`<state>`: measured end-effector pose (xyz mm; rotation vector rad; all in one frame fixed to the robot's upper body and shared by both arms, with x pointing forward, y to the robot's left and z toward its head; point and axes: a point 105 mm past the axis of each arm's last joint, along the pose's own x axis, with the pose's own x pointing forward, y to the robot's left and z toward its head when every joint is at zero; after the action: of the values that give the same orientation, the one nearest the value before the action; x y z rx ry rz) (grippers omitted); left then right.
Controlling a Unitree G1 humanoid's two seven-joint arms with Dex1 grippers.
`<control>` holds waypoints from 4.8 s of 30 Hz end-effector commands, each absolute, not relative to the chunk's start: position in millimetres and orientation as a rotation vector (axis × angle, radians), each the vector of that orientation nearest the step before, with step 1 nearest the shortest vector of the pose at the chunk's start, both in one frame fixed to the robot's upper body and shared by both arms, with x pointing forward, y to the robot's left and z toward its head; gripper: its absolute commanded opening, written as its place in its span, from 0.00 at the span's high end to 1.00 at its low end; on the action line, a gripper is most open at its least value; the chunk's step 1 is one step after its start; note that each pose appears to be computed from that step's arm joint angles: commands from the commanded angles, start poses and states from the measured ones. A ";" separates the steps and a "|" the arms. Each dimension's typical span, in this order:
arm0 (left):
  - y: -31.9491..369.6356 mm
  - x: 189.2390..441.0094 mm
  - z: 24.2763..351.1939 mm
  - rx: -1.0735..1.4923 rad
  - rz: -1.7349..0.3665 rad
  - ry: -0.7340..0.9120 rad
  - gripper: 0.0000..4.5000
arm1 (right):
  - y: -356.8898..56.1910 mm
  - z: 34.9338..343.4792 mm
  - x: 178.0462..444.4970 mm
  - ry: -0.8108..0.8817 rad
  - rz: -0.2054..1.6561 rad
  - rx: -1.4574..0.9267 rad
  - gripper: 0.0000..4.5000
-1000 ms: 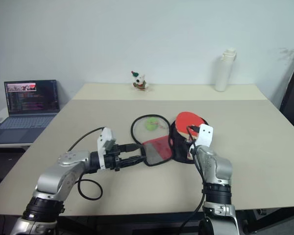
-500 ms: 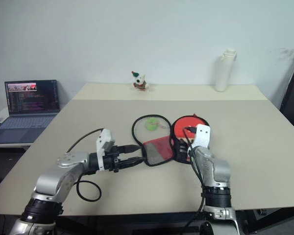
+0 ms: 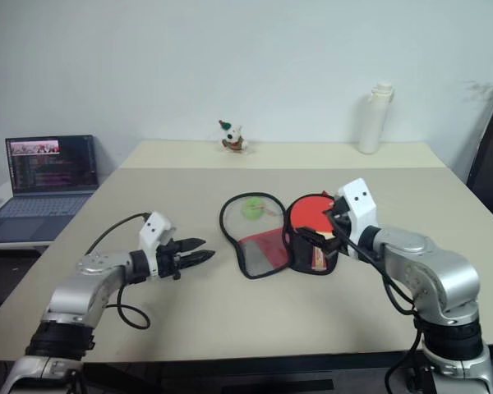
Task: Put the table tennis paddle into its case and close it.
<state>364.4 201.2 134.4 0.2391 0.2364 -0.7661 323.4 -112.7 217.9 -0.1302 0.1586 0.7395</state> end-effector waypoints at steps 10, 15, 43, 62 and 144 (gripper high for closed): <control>198.0 420.0 119.2 0.297 -0.652 0.254 0.99 | -115.8 227.2 301.0 0.140 0.882 -0.234 0.02; 177.9 436.7 119.9 0.262 -0.638 0.231 0.99 | -118.1 226.6 301.8 0.137 0.870 -0.235 0.02; -32.2 427.3 227.2 0.333 -1.098 -0.122 0.99 | -197.8 228.5 293.5 0.194 0.574 -0.281 0.02; 86.8 394.2 217.4 0.169 -1.197 -0.161 1.00 | -190.3 183.4 366.5 0.271 0.423 -0.057 0.01; 109.3 286.8 159.3 0.158 -1.384 0.103 1.00 | -75.8 96.7 268.7 0.695 0.785 0.369 1.00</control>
<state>287.2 108.7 150.6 0.1375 0.1379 -1.3697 273.8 -80.7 89.8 0.3711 0.7195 0.7466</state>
